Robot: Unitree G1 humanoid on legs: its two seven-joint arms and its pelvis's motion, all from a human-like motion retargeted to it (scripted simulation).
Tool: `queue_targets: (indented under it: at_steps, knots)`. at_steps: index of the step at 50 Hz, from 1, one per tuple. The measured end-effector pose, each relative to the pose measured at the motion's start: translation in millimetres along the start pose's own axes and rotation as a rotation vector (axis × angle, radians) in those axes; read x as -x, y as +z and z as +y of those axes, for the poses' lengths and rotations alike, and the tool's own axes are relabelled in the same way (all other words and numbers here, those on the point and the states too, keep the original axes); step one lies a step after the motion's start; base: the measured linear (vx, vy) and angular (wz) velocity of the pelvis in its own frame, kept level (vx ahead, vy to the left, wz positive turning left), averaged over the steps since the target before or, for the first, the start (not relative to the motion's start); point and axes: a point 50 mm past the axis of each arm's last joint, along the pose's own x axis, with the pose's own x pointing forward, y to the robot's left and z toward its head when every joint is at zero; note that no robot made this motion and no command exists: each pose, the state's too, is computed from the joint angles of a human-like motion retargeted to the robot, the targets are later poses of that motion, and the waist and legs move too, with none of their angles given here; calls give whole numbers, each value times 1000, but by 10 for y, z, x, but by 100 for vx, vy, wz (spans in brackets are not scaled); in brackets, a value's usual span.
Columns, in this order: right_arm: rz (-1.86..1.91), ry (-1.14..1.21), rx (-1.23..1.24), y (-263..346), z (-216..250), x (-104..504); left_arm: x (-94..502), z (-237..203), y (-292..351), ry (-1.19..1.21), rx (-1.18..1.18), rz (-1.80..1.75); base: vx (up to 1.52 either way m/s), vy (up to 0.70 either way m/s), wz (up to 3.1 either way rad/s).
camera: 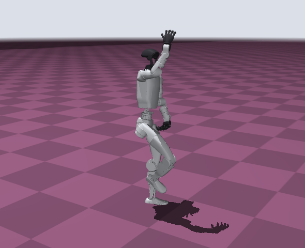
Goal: Kungfu
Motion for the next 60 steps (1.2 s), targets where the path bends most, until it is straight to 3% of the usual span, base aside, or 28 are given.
queue_targets:
  at_steps: [5, 10, 14, 19, 26, 32, 36, 42, 46, 50, 54, 60]
  knots:
    - [-135, -156, 90, 208, -88, -45, 49, 30, -49, 14, -78, 88, 13, -4, 40]
    - [-79, -140, 229, 100, 1, 67, 120, 46, 125, 47, -180, 97, 5, 1, 10]
    - [59, -122, 127, -243, 151, 225, 148, 27, 321, 59, -200, 16, -6, -10, -38]
    - [268, -84, -254, -910, 707, 646, 124, -67, 660, 52, -228, -161, -16, -24, -9]
    - [583, 24, -1126, -1535, 2158, 1741, -206, -598, 1250, -184, -400, -362, -28, 10, 43]
    - [790, -310, -1803, -1419, 3209, 2661, -497, -1002, 1346, -456, -373, -433, -38, 4, 38]
    - [867, -378, -1898, -1311, 3360, 2799, -574, -1034, 1163, -601, -297, -376, -48, -1, 37]
    - [767, -293, -1755, -1299, 3190, 2563, -573, -740, 910, -413, -72, -396, -17, 0, 28]
    - [565, -262, -1533, -1342, 2538, 2170, -475, -603, 899, -300, -79, -397, 1, 3, 12]
    - [322, -211, -1089, -1111, 1569, 1678, -199, -416, 1072, -117, -187, -437, 12, 12, 11]
    - [72, -178, -518, -427, 659, 1251, 241, -258, 1383, 131, -407, -454, 1, 42, 93]
    - [-338, -329, 209, 783, 174, 983, 1473, -25, 1784, 712, -756, -496, 5, -12, 19]
